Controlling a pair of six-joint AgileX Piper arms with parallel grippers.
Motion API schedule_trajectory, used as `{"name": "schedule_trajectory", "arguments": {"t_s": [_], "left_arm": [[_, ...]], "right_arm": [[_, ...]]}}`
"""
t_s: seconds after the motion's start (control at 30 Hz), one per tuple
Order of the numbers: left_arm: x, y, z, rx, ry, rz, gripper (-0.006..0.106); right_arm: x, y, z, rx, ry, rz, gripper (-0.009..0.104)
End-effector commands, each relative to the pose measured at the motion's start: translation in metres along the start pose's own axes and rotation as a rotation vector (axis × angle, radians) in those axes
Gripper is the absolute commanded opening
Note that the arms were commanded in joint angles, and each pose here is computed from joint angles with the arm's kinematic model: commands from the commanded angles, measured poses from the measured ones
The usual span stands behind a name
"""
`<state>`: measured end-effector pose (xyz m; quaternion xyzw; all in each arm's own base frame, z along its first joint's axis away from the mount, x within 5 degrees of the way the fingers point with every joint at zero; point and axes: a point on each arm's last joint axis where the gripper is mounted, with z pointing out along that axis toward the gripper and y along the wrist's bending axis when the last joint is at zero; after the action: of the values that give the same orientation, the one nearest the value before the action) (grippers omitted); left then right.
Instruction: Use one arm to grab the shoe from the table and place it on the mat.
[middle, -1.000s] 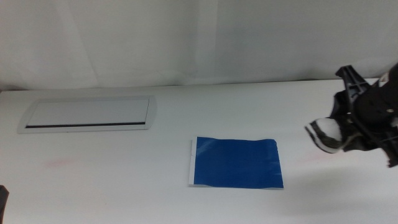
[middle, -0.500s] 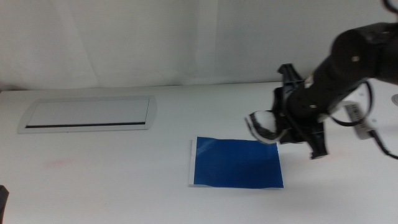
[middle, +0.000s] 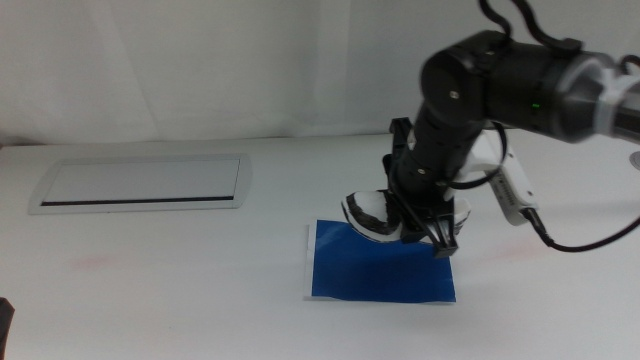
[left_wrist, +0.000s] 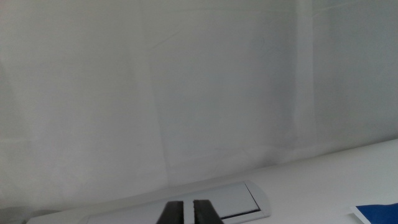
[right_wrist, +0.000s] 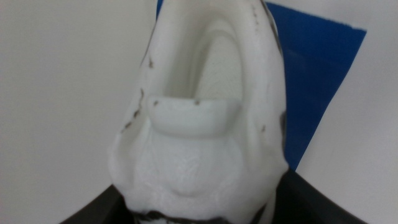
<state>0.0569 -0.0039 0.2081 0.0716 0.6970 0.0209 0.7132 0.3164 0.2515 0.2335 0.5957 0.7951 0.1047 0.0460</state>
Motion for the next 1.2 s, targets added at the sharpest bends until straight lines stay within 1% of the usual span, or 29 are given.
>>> {"name": "schedule_trajectory", "arguments": {"t_s": [0.0, 0.17, 0.37, 0.87, 1.17], "left_arm": [[0.011, -0.001, -0.002, -0.003, -0.008, -0.016, -0.003], [0.011, -0.001, -0.002, -0.003, -0.008, -0.016, -0.003], [0.011, -0.001, -0.002, -0.003, -0.008, -0.016, -0.003], [0.011, -0.001, -0.002, -0.003, -0.008, -0.016, -0.003], [0.011, -0.001, -0.002, -0.003, 0.0, -0.016, -0.003]], "right_arm": [[0.006, 0.004, 0.0, 0.027, -0.034, 0.005, -0.002], [0.016, 0.004, 0.014, 0.059, -0.049, 0.049, -0.002], [0.016, 0.004, 0.029, 0.085, -0.069, 0.078, -0.002], [0.018, 0.001, 0.06, 0.151, -0.093, 0.081, -0.002], [0.019, 0.004, 0.069, 0.128, -0.078, 0.081, -0.002]]}}
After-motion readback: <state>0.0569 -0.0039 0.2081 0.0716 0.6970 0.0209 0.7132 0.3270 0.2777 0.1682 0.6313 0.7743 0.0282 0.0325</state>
